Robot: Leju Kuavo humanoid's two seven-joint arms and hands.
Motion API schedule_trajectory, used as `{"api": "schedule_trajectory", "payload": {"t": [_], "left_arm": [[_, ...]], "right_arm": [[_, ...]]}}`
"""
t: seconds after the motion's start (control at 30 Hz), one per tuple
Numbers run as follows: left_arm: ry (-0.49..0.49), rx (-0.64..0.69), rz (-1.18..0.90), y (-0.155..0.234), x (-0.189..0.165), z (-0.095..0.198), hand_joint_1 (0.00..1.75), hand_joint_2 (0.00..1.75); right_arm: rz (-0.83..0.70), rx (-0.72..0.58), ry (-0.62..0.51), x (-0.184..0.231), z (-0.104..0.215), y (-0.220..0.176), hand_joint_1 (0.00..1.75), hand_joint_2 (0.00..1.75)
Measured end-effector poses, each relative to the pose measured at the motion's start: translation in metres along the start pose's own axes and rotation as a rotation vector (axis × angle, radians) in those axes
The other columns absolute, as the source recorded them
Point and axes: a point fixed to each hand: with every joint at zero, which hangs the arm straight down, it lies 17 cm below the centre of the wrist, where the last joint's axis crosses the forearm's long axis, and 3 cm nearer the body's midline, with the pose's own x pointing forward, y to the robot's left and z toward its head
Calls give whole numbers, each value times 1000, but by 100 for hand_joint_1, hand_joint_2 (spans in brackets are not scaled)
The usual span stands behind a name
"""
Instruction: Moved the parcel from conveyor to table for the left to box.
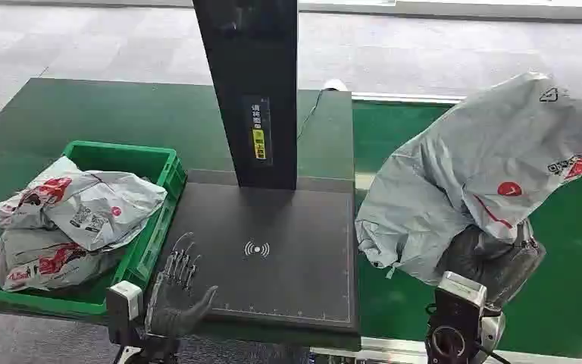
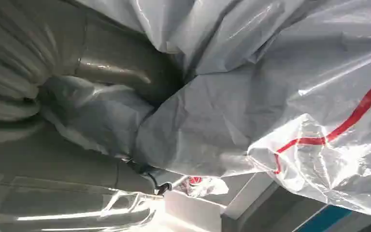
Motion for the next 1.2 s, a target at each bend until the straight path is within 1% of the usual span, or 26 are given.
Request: {"api": "schedule_trajectory", "payload": {"t": [0.23,0.33,0.4,0.47,0.5,0.57,0.67,0.7,0.73,0.8,0.83,0.9,0.97,1.1,1.2], "left_arm": [[0,0,0,0,0,0,0,175],[0,0,0,0,0,0,0,175],[-1,0,0,0,0,0,0,175],[-5,-2,5,0,1,0,0,175],[-9,-6,6,0,2,0,0,175],[-18,-13,8,-1,2,0,0,175],[-26,-25,10,-2,2,-1,0,175],[-29,-29,11,-2,3,-2,0,175],[-34,-32,12,-1,3,-2,0,175],[-41,-40,8,0,5,-5,0,175],[-47,-44,6,0,6,-8,0,175],[-51,-45,4,2,7,-9,0,175],[-51,-45,3,3,6,-9,0,175],[-54,-44,1,5,6,-8,0,175],[-54,-44,0,6,6,-8,0,175]], "right_arm": [[-9,5,-4,2,0,2,175,175],[-51,22,30,-1,1,7,175,175],[-152,100,78,-4,5,25,175,175],[-257,209,102,2,14,50,175,175],[-319,287,109,9,24,68,175,175],[-380,439,96,24,47,99,175,175],[-369,697,38,47,97,144,175,175],[-345,828,14,54,126,162,175,175],[-323,936,1,56,150,175,175,175],[-300,1164,-30,65,207,199,175,175],[-302,1222,-43,69,227,204,175,175],[-322,1282,-73,80,252,210,175,175],[-327,1316,-96,85,264,213,175,175],[-328,1359,-129,89,278,217,175,175],[-322,1370,-149,89,282,219,175,175]]}}
